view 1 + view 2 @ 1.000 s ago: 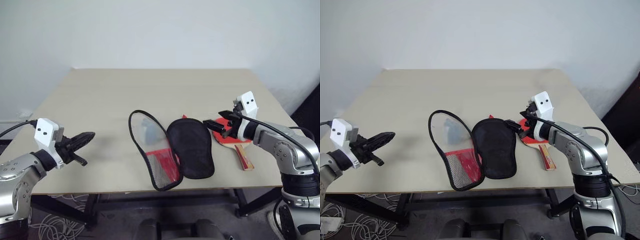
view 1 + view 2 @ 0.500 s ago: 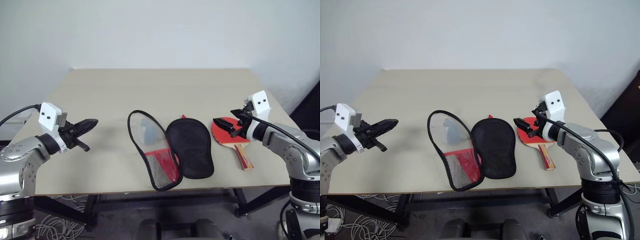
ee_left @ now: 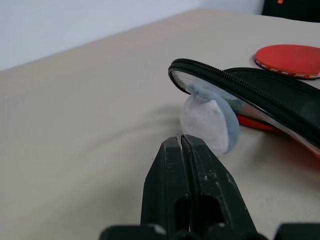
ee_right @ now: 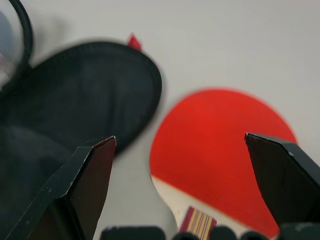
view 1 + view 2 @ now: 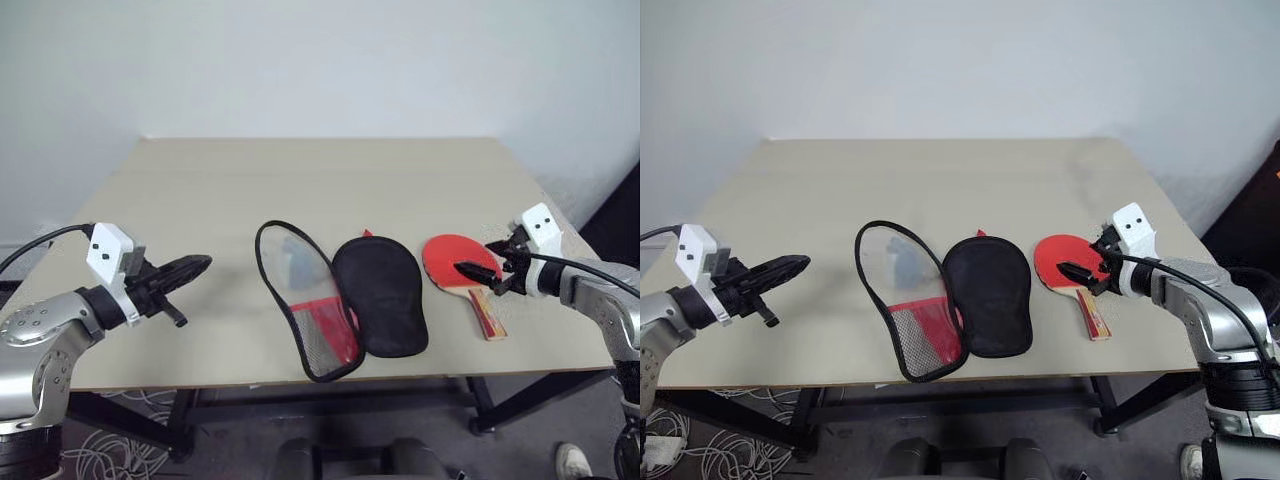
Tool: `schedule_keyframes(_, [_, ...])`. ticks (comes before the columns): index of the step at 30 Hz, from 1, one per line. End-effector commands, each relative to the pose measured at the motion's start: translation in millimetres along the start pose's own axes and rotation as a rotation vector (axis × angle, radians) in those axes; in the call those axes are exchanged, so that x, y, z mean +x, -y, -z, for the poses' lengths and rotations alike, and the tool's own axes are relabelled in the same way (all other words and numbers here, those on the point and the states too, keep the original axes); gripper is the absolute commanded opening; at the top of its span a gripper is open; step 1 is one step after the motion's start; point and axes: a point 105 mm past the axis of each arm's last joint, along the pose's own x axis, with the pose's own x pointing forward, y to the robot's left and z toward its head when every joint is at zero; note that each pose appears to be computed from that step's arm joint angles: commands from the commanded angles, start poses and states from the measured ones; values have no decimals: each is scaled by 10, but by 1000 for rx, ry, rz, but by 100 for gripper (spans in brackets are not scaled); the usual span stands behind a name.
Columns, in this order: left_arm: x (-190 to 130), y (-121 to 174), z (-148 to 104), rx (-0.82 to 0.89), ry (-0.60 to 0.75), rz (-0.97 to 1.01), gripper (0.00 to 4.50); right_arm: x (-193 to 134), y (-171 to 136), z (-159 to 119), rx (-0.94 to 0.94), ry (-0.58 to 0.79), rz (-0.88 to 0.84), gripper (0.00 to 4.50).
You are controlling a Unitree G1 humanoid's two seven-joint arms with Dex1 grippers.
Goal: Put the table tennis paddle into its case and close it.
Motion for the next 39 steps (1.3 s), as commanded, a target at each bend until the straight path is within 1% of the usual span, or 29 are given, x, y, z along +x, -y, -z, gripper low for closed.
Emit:
schedule_keyframes(1, [14, 39, -147, 37, 57, 1, 0, -12, 124, 27, -16, -34, 79, 447])
schedule_keyframes(5, [8, 43, -118, 33, 55, 2, 0, 11, 128, 193, -4, -99, 119, 447])
schedule_keyframes(10, [16, 25, -85, 27, 48, 3, 0, -51, 76, 415, 41, -166, 147, 447])
schedule_keyframes(16, [79, 18, -66, 27, 43, 19, 0, -67, 56, 625, 82, -207, 212, 447])
schedule_keyframes(20, [113, 21, -58, 27, 42, 27, 0, -36, 108, 675, 139, -202, 279, 447])
schedule_keyframes(23, [134, 20, -53, 26, 41, 31, 0, 20, 163, 666, 211, -175, 337, 390])
schedule_keyframes(24, [138, 19, -52, 26, 41, 31, 0, 33, 175, 664, 228, -171, 350, 358])
schedule_keyframes(28, [162, 47, -29, 23, 38, 39, 0, 113, 227, 642, 335, -144, 416, 211])
schedule_keyframes(30, [166, 52, -21, 24, 37, 40, 0, 126, 235, 636, 364, -140, 433, 144])
schedule_keyframes(31, [167, 49, -21, 23, 37, 39, 0, 129, 242, 614, 374, -133, 437, 118])
schedule_keyframes(35, [164, 41, -14, 22, 39, 33, 0, 94, 383, 351, 415, -21, 485, 118])
schedule_keyframes(36, [164, 43, -6, 21, 38, 32, 0, 97, 387, 250, 418, 16, 472, 118])
schedule_keyframes(38, [164, 47, 8, 20, 35, 31, 0, 119, 327, 76, 409, 71, 420, 118])
schedule_keyframes(39, [165, 52, 17, 20, 33, 31, 0, 149, 220, -34, 398, 98, 360, 118])
